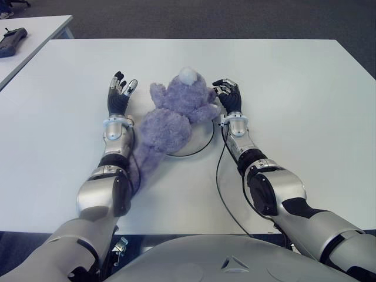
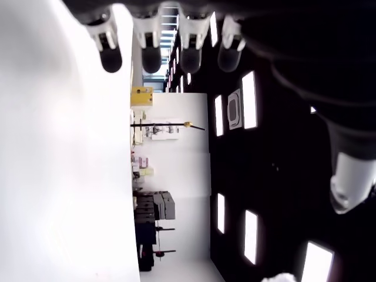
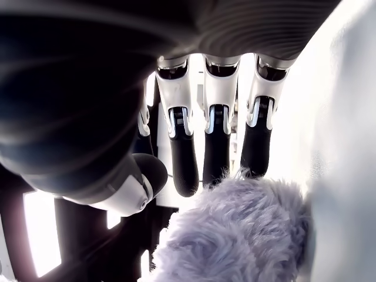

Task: Put the doll into the plate.

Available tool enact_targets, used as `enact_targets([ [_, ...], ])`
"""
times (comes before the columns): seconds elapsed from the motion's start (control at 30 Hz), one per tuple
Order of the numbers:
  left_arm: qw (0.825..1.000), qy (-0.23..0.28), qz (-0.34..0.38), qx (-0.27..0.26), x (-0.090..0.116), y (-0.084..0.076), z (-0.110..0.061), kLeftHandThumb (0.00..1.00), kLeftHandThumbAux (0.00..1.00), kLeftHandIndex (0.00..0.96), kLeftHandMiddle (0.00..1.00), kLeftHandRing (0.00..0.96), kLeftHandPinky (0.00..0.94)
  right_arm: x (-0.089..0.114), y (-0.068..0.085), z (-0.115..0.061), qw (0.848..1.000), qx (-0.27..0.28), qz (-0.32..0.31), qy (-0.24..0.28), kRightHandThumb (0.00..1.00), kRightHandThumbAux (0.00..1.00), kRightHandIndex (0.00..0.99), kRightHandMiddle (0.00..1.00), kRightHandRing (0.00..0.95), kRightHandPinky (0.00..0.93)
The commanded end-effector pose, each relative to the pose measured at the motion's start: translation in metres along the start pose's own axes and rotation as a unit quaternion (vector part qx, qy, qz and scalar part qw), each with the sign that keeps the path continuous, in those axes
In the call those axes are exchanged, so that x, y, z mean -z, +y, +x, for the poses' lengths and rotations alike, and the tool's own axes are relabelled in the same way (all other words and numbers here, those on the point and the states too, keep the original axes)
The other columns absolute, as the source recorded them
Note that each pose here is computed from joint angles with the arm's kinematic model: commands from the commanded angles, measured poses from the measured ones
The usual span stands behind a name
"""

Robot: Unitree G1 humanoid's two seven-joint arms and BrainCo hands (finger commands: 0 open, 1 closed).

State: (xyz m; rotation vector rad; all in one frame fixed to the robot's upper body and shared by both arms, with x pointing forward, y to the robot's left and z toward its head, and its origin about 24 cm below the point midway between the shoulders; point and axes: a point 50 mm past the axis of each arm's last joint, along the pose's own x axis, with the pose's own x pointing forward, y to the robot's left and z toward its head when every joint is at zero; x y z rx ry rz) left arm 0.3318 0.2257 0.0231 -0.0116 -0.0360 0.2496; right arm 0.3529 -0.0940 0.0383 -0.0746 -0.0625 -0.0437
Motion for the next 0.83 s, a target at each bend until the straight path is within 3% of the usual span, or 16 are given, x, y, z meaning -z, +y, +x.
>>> enact_targets([
  [0.03,0.971,0.238,-0.015,-0.032,0.1149,-0.0181,-0.1106,0.0,0.578,0.006,0.017,0.001,0.003,0.0934,-0.0085,-0.0745,0.98,0.013,-0.007,0.197,0.683,0.743,0.408,0.375,0.39,0.393],
  [0.83,0.97,0.24,-0.006,-0.041,0.1152,-0.0179,-0.111,0.0,0.614,0.018,0.017,0.007,0.006,0.0938,-0.0072,-0.0748,0.98,0.011,-0.008,0.2,0.684,0.742,0.408,0.366,0.38,0.383],
])
